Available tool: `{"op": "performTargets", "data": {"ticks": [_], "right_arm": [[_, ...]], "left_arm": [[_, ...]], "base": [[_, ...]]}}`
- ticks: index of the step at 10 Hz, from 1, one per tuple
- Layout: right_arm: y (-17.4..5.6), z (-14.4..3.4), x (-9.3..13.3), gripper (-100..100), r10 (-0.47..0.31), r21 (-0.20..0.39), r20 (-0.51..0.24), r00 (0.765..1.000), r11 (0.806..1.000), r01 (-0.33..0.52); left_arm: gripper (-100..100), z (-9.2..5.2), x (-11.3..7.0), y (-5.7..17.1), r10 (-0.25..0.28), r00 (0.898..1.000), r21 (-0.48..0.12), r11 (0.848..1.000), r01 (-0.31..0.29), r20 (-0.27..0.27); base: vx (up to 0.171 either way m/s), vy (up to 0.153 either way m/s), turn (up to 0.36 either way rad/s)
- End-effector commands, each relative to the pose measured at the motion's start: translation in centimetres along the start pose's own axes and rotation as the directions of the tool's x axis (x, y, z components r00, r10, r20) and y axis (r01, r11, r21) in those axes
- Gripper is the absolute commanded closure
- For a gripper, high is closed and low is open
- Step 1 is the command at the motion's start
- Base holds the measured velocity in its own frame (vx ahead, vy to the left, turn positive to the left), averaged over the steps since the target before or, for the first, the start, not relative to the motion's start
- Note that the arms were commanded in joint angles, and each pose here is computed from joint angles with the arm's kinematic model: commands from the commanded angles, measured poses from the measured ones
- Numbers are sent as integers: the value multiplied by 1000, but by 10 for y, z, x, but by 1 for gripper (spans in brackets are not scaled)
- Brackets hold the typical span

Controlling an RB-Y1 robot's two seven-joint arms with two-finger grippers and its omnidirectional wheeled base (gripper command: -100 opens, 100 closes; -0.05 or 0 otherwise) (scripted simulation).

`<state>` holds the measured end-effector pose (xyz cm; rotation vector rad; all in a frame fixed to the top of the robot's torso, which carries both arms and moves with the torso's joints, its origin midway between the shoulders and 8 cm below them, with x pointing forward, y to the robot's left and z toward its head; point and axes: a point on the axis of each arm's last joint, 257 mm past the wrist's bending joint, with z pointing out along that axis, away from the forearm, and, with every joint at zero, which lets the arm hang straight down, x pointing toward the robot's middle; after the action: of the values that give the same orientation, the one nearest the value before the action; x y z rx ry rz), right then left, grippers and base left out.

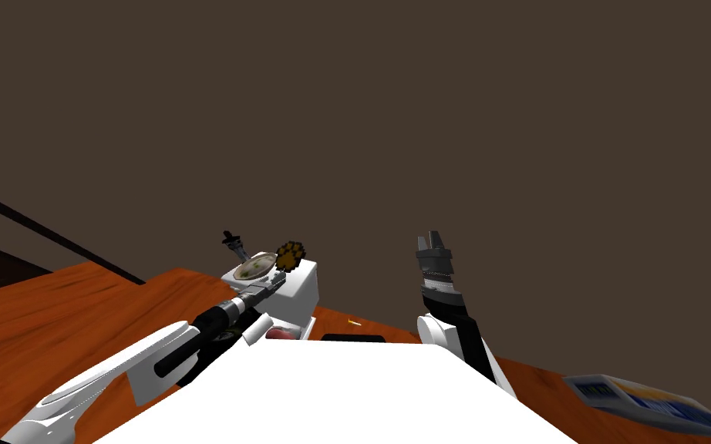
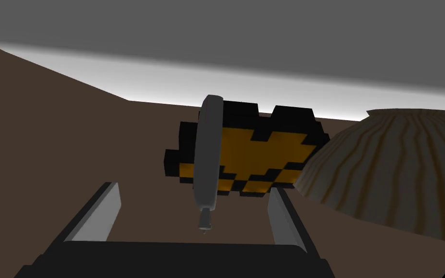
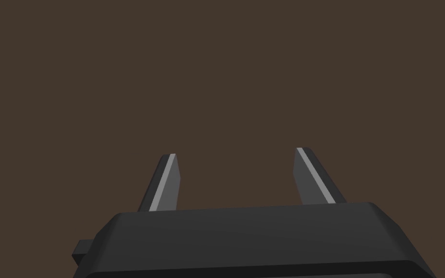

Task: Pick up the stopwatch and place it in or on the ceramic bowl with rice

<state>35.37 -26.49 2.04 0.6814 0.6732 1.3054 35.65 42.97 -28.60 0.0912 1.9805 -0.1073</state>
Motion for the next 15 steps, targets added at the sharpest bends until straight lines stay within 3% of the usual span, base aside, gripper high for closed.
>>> {"op": "performTargets", "data": {"ticks": [1,2,6,7,8,9,10,15], "right_arm": [[0,0,0,0,0,0,0,1000,1000,0],[0,0,0,0,0,0,0,1000,1000,0],[0,0,0,0,0,0,0,1000,1000,0],[0,0,0,0,0,0,0,1000,1000,0],[0,0,0,0,0,0,0,1000,1000,0],[0,0,0,0,0,0,0,1000,1000,0],[0,0,0,0,0,0,0,1000,1000,0],[0,0,0,0,0,0,0,1000,1000,0]], "left_arm": [[-100,0,0,0,0,1000,0,1000,0,0],[100,0,0,0,0,1000,-1,1000,0,0],[100,0,-1,0,0,1000,-1,1000,0,2],[0,0,-1,0,1,1000,-1,1000,-1,2],[100,0,-1,0,1,1000,-1,1000,-1,2],[0,0,-1,0,1,1000,-1,1000,-1,2],[100,-1,-15,0,-4,1000,15,1000,4,9],[100,-6,-44,-4,-11,1000,52,999,10,15]], "base": [[37,1,-28],[5,0,5],[0,0,0],[0,0,0],[0,0,0],[0,0,0],[-2,9,35],[-4,26,31]]}}
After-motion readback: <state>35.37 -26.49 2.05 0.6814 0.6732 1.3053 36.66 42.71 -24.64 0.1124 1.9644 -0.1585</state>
